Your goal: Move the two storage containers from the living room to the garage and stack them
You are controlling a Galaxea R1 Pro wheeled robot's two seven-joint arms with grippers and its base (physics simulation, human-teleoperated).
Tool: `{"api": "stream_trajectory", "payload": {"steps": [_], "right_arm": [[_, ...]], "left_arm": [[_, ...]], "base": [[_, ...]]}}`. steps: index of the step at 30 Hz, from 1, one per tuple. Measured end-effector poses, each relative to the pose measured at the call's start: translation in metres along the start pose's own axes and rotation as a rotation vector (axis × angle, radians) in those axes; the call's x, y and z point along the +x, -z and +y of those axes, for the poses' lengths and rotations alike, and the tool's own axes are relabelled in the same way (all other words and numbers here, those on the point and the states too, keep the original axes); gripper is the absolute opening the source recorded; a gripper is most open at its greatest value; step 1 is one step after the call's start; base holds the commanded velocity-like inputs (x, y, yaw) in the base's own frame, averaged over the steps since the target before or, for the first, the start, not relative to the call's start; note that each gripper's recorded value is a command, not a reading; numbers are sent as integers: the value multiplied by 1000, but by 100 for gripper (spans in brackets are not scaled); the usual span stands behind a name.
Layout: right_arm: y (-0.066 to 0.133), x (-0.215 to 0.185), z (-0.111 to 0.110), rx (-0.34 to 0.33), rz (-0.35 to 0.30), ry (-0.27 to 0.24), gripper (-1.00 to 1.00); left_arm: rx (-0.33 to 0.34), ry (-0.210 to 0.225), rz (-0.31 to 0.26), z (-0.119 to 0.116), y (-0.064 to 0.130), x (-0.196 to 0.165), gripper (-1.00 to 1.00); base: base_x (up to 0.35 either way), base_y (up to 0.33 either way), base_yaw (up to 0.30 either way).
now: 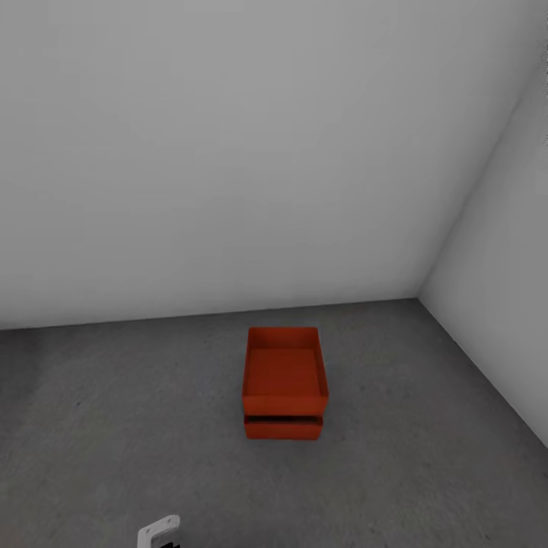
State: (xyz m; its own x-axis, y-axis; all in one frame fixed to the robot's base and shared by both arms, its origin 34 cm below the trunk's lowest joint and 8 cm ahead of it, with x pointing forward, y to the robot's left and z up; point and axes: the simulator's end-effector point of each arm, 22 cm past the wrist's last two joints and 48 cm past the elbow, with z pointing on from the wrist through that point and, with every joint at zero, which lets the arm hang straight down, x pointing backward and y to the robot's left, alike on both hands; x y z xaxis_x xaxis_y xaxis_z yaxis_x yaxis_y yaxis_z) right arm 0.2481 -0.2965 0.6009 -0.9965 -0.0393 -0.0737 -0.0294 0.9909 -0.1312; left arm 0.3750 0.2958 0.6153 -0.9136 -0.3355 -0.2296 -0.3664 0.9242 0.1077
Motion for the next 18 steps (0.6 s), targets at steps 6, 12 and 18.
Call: {"api": "stream_trajectory", "payload": {"steps": [6,12,18], "right_arm": [[1,-4,0,0,-9,-1,100],[2,-8,-1,1,-19,-2,100],[3,-11,-1,1,-27,-3,100]], "left_arm": [[3,2,-7,-1,2,-4,100],[7,4,-15,-2,4,-7,100],[15,11,-18,-8,6,-8,100]], "base": [[0,0,0],[0,0,0],[0,0,0]]}}
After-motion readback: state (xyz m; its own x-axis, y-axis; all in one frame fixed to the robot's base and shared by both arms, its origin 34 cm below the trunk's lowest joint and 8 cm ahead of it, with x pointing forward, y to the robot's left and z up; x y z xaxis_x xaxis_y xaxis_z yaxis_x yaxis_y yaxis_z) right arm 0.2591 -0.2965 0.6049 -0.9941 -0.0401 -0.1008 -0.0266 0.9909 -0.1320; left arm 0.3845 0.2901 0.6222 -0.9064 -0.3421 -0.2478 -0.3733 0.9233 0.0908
